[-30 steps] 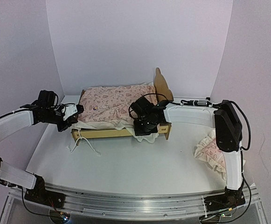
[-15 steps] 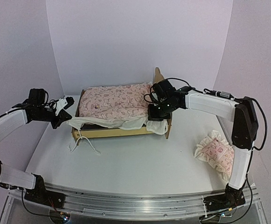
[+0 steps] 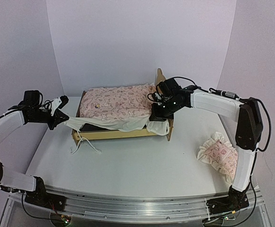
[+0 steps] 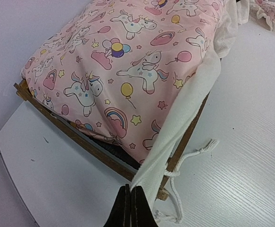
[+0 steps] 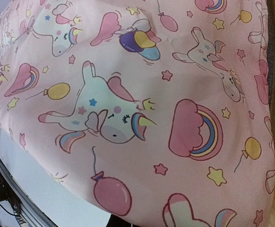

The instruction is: Set up the pet bed

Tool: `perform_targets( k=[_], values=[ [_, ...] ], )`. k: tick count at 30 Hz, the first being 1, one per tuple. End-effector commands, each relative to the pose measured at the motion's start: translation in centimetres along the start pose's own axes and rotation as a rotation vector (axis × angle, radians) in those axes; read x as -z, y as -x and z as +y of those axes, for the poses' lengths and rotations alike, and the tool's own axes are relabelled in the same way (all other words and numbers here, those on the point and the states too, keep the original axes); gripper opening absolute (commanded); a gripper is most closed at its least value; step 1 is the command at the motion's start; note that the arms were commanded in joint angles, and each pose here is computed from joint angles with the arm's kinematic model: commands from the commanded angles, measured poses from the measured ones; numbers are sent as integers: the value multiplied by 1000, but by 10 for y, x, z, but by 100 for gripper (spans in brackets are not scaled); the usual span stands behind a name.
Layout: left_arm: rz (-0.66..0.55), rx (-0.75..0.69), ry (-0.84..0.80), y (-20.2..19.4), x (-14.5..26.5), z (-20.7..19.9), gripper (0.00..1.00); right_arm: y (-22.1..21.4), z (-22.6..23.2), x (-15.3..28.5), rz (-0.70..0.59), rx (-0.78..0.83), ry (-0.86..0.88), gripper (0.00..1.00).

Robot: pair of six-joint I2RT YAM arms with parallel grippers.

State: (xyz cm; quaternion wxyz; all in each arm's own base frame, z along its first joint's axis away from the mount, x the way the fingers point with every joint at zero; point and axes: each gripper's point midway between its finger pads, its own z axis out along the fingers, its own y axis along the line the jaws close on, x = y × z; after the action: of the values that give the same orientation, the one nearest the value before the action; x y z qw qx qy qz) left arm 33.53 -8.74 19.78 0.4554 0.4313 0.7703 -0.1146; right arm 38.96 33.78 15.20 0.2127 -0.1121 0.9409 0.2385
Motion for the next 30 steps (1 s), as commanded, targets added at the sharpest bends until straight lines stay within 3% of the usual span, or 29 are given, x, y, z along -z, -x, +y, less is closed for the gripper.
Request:
perform_targets(
  k=[1,5,8,11,14,19,23,26,30],
  values=[
    [-67,-57,64,23,20,13,0,11,6,22,-27,-8,27,0],
    [-84,-66,50,27,23,9,0,6,6,24,-12,-8,29,0],
    [-102,-162,-56,23,24,-17,0,4,5,24,-7,-2,29,0],
    [-80,-265,-173,-1,20,-50,0,-5,2,18,36,-5,23,13],
    [-52,-294,-185,-21,14,-61,0,-4,8,23,23,40,-2,21],
    [-67,-299,-173,-22,13,-62,0,2,52,33,-85,292,-78,43],
    [-68,-277,-159,-21,11,-57,0,-8,105,9,-142,412,-53,60],
    [-73,-276,-153,-19,11,-55,0,-9,129,-18,-146,344,-3,59],
    [-75,-270,-146,-17,11,-53,0,-12,147,-49,-158,336,-4,47]
  ],
)
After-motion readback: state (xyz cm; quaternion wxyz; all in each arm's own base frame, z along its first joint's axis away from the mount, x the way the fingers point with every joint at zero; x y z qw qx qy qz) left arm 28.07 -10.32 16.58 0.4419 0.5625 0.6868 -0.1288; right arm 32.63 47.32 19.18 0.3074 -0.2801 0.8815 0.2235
